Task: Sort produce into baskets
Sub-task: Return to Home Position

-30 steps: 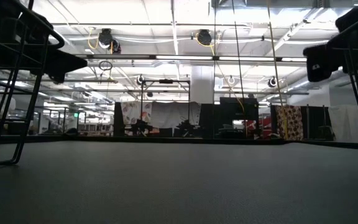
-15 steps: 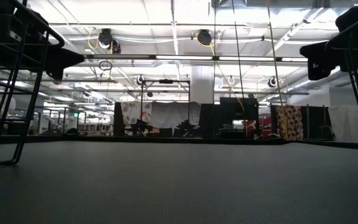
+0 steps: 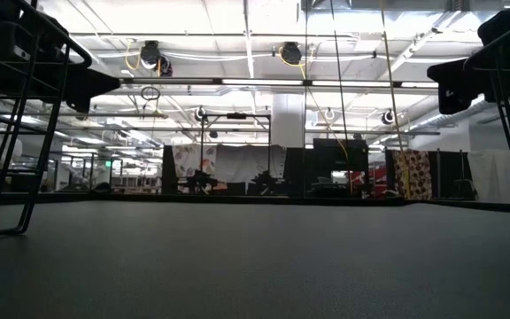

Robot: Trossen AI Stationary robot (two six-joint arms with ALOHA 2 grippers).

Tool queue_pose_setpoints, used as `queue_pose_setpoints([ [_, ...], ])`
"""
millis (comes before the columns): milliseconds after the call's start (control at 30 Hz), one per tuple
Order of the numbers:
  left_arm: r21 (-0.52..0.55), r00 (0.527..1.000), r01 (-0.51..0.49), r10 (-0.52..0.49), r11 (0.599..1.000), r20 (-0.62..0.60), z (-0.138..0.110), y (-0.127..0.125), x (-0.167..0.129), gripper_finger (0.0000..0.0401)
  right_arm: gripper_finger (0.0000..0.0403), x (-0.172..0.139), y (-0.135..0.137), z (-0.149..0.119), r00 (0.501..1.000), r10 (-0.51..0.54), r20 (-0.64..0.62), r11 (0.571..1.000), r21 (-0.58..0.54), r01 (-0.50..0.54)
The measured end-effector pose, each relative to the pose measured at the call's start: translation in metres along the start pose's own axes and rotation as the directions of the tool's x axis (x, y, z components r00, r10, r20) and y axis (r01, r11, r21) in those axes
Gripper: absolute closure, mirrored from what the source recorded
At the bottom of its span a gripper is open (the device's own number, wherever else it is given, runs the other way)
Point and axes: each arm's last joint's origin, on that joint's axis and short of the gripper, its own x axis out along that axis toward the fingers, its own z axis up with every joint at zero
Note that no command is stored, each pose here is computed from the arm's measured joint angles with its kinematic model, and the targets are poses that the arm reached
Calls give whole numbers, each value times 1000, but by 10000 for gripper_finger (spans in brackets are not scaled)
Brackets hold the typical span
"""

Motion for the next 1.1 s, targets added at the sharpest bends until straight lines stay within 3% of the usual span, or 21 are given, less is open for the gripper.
queue_pose_setpoints([
  [1100, -25, 1000, -2, 2, 1000, -3, 0, 0, 0, 388, 403, 0, 0, 0, 1000, 1, -3, 1000, 0, -1],
])
